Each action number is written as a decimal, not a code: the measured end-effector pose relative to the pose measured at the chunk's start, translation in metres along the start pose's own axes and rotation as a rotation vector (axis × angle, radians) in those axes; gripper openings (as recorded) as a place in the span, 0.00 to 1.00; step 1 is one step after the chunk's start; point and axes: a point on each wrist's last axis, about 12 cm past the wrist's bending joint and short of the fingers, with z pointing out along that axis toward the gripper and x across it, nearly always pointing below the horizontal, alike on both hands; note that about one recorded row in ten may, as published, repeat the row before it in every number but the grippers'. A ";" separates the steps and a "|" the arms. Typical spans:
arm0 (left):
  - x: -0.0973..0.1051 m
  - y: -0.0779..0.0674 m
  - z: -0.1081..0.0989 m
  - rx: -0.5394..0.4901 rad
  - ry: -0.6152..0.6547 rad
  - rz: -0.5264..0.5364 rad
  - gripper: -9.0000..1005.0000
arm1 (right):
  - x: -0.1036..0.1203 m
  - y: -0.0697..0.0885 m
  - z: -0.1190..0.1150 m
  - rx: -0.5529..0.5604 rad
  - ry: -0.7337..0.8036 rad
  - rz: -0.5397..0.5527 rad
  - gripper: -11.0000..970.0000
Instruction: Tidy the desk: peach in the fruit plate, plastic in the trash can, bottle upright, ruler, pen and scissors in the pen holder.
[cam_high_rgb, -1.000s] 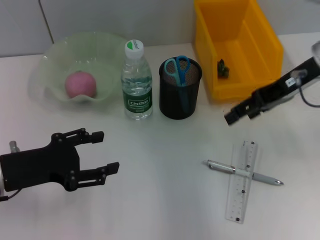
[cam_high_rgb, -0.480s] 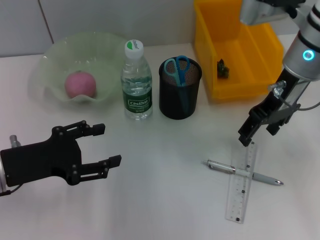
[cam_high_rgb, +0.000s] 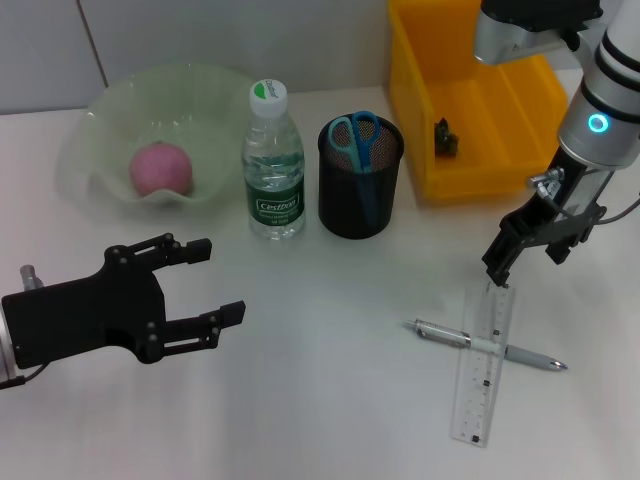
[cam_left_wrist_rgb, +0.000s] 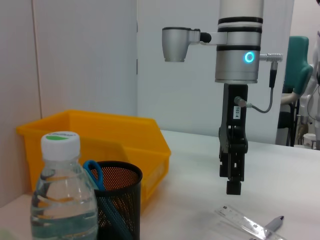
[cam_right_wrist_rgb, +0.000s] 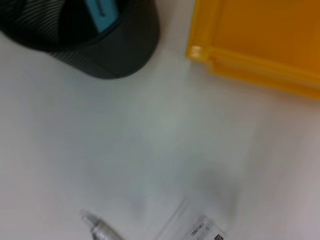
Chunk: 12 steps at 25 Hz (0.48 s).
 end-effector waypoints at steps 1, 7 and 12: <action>0.000 0.000 0.000 0.000 -0.001 -0.001 0.81 | 0.000 0.000 0.001 0.007 -0.001 0.009 0.85; -0.003 0.001 0.000 -0.003 -0.005 0.005 0.81 | 0.003 0.001 0.007 0.019 0.014 0.040 0.85; -0.003 0.001 -0.001 -0.001 -0.006 0.008 0.81 | 0.007 -0.005 0.012 -0.031 0.014 0.092 0.84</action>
